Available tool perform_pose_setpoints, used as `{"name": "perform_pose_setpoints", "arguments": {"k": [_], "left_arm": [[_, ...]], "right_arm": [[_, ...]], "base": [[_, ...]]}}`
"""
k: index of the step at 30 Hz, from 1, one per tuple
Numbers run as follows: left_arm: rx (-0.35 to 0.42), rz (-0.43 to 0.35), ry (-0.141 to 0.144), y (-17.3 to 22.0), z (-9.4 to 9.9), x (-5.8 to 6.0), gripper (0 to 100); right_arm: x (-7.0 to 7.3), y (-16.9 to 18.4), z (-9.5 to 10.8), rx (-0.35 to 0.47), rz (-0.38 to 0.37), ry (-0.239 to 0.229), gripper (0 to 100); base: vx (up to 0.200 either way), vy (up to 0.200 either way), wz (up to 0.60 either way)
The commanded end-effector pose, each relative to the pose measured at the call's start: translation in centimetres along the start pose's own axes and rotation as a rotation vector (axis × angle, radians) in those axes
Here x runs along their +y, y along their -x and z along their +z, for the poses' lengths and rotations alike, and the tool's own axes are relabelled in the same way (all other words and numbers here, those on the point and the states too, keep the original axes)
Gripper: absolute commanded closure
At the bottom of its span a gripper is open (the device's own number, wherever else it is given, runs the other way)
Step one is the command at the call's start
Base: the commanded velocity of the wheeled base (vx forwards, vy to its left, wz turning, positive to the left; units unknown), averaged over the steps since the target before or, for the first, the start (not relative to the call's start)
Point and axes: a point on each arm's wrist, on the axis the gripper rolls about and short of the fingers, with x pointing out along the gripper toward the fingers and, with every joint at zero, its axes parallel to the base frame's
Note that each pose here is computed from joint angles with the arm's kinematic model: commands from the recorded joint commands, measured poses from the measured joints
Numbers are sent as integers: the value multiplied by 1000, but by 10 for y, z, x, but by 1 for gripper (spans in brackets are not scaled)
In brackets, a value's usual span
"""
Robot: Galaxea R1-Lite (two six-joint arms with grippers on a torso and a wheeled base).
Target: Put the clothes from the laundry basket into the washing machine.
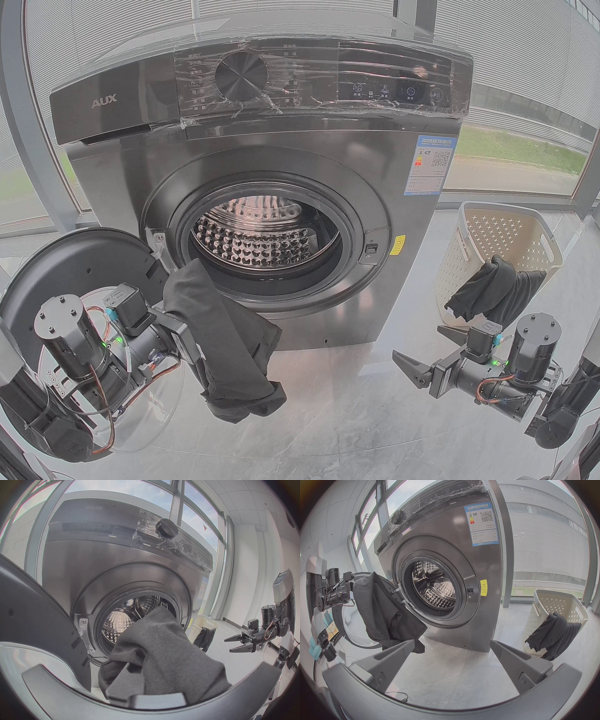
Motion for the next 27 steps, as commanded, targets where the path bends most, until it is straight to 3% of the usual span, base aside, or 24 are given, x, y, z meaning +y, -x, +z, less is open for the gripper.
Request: {"name": "perform_pose_setpoints", "arguments": {"k": [1,7,10,16,27], "left_arm": [[35,6,-10,-5,-9,1,100],[58,6,-16,-7,-14,-1,100],[57,0,-3,-7,-14,-1,100],[61,-4,-10,-7,-15,-3,100],[54,-17,-8,-8,-14,-6,100]], "right_arm": [[1,0,0,1,4,1,0],[1,-1,-1,8,7,2,0],[1,-1,-1,3,8,1,0],[1,0,-1,5,11,2,0],[10,3,1,-6,44,9,0]], "base": [[200,0,0],[0,0,0],[0,0,0],[200,0,0],[0,0,0]]}}
